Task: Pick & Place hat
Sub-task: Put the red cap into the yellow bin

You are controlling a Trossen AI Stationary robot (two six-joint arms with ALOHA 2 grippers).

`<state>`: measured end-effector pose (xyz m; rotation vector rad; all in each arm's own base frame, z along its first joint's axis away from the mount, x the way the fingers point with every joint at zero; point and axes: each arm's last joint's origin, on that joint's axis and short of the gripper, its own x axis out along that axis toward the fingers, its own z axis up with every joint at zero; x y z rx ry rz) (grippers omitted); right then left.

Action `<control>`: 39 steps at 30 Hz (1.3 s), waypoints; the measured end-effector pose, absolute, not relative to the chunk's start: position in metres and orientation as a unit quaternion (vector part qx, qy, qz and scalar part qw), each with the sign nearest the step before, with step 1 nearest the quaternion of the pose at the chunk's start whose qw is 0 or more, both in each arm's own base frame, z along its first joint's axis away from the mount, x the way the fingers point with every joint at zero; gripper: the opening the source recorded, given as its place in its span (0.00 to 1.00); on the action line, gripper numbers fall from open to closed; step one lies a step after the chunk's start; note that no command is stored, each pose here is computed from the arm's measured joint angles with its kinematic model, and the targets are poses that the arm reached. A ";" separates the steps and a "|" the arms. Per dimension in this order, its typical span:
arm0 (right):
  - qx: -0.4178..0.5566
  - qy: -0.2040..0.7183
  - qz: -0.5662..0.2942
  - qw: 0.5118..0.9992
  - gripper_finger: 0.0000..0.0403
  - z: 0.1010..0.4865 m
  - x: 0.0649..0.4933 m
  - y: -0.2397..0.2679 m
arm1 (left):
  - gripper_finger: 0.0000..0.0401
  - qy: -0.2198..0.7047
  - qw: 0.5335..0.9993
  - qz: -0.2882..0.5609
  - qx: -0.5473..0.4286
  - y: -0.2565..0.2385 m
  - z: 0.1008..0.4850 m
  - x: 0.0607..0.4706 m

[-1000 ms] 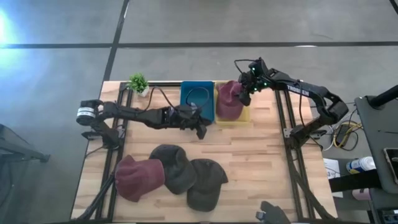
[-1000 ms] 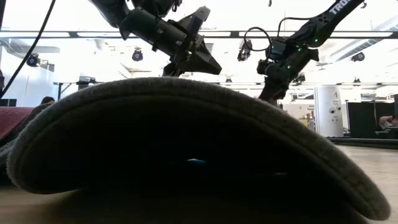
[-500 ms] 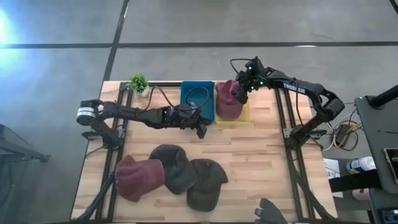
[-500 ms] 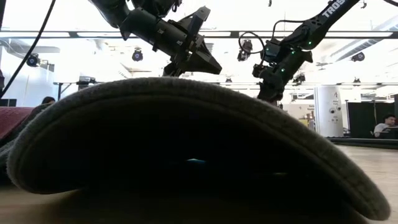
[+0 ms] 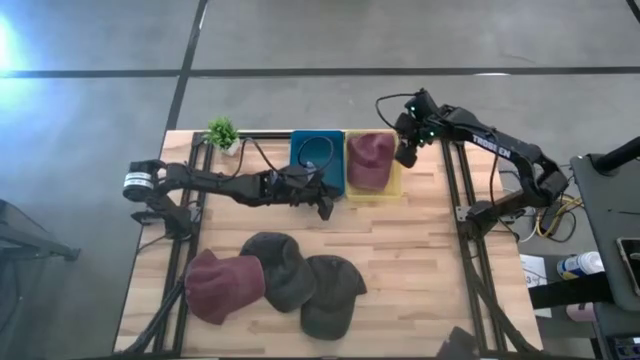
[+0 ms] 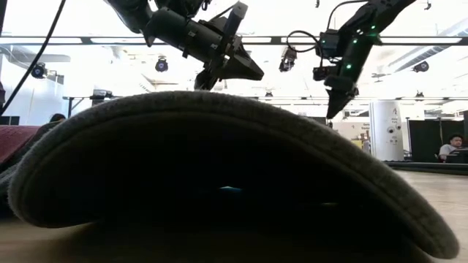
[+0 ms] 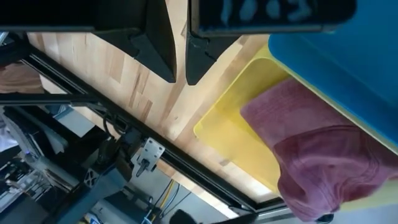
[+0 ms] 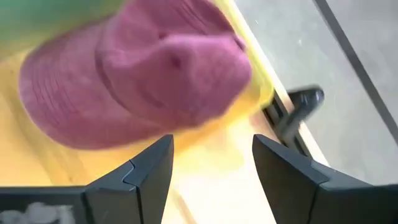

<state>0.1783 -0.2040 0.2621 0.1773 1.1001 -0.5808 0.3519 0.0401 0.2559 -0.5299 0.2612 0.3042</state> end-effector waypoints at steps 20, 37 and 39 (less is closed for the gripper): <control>0.184 0.507 -0.215 0.814 0.53 0.238 0.203 -0.159 | 0.07 0.275 0.912 0.042 -0.303 0.066 0.246 0.335; 0.263 0.439 -0.187 0.838 0.53 0.229 0.182 -0.061 | 0.08 0.377 0.868 0.122 -0.301 0.035 0.239 0.321; 0.267 0.428 -0.169 0.847 0.53 0.229 0.180 -0.045 | 0.08 0.384 0.870 0.133 -0.280 0.023 0.247 0.322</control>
